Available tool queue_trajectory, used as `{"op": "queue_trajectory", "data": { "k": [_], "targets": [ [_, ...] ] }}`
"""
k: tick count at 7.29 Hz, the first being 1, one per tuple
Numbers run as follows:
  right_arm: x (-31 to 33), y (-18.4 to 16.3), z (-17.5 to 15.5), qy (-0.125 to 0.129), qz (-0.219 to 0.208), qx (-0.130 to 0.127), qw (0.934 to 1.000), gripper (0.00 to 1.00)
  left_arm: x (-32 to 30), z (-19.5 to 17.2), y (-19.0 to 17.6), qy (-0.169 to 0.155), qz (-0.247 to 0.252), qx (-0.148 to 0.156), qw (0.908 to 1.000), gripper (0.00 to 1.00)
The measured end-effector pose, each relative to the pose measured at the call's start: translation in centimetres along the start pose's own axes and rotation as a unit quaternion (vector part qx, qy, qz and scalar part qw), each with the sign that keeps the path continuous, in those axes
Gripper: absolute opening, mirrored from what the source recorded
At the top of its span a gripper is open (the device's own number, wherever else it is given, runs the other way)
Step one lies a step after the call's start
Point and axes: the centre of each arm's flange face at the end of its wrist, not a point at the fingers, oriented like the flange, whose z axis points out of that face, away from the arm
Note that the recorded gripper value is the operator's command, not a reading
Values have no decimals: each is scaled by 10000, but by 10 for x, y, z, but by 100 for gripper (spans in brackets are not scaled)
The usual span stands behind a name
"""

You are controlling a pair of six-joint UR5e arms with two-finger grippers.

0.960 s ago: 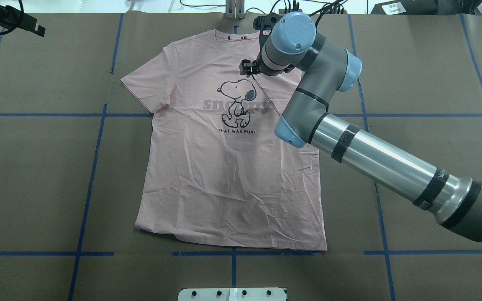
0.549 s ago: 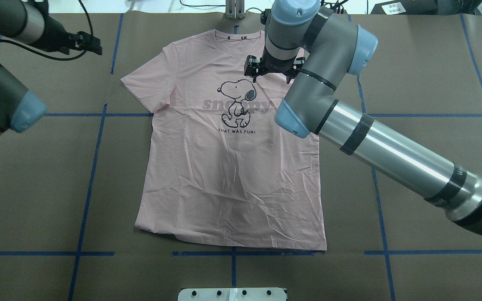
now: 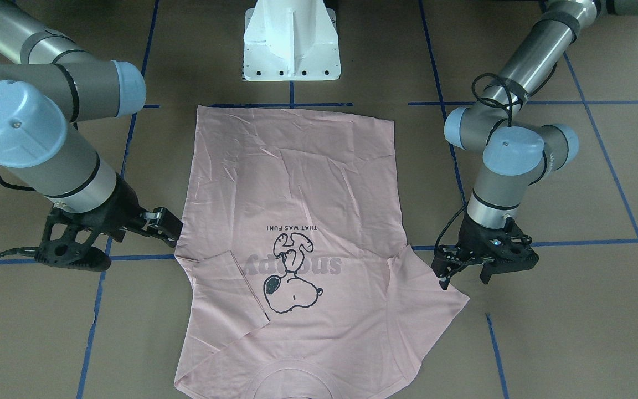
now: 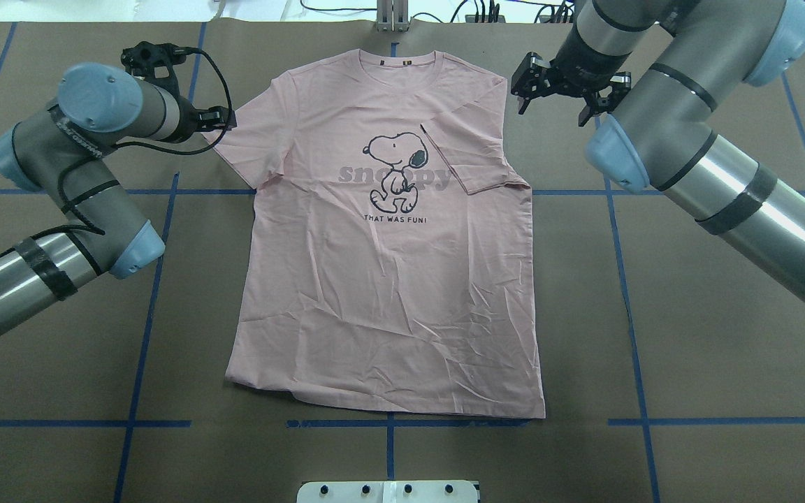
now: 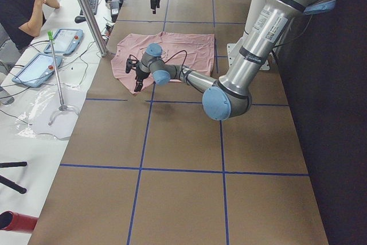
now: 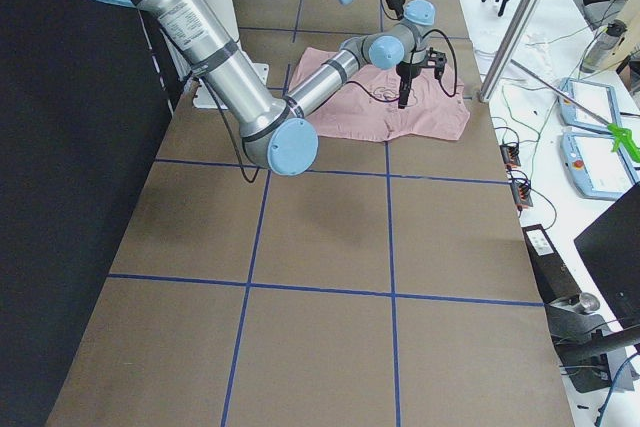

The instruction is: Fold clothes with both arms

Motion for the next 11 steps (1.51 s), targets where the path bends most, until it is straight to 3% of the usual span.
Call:
{"op": "queue_trajectory", "data": {
  "k": [6,7,10,11],
  "targets": [
    [24,-6,-11,-32,18,46,10000,100,-9,29,8,-150,15,17,9999,77],
    [25,-6,-11,-29,21,47,10000,100,-10,31,7,-156,19,60,9999,70],
    [28,-6,-9,-9,34,43,10000,100,-8,33,6,-157,24,94,9998,10],
    [28,-6,-8,-8,33,44,10000,100,-7,34,5,-158,21,96,9998,0]
  ]
}}
